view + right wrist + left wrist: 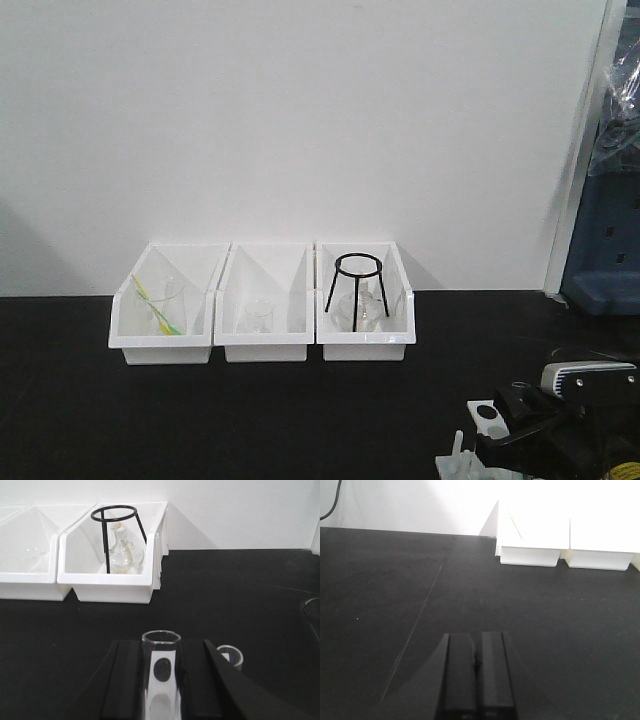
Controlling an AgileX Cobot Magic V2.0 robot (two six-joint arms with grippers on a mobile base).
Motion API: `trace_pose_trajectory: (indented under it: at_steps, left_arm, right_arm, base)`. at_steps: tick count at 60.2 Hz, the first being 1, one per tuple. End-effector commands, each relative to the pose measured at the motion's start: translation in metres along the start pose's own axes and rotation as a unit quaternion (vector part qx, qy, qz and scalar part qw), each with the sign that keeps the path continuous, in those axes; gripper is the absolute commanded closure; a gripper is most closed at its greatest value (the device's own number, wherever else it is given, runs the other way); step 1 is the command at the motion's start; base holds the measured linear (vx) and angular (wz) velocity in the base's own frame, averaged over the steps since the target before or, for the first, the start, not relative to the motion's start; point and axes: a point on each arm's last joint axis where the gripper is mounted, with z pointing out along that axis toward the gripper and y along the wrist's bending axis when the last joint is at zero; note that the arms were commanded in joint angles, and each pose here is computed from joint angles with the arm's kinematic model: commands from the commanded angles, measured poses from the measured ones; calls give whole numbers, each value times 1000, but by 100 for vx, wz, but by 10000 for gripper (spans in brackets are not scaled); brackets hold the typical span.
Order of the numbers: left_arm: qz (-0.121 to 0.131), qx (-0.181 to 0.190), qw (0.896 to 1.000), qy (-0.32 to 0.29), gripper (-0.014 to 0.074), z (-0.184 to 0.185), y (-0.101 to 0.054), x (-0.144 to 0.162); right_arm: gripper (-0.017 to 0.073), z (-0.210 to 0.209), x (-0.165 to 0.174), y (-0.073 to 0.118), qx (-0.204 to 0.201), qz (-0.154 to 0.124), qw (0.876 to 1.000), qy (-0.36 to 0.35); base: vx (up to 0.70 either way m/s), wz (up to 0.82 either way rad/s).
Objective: Flip and reinsert test tube from rack
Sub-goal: 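Lower the tube into a rack hole and open the right gripper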
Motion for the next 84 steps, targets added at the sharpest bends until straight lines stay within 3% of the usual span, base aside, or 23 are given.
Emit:
trace_pose_trajectory:
  at_steps: [1, 20, 39, 54, 84]
  left_arm:
    - [-2, 11, 999, -43, 600, -1, -2, -7]
    - [-2, 11, 999, -43, 600, -1, -2, -7]
    - [-2, 11, 999, -43, 600, -1, -2, -7]
    - [-2, 11, 999, -43, 600, -1, -2, -7]
    - [-2, 11, 999, -43, 600, -1, -2, -7]
  right_arm:
    - [568, -2, -26, 1, -5, -2, 996, -87]
    - [568, -4, -34, 7, -35, -18, 990, -132]
    - [568, -37, -8, 1, -25, -2, 976, -216]
    - [568, -45, -5, 6, -57, -5, 970, -238]
    - [568, -40, 7, 5, -49, -23, 984, -168]
  base:
    - [0, 0]
    - [0, 0]
    - [0, 0]
    - [0, 0]
    - [0, 0]
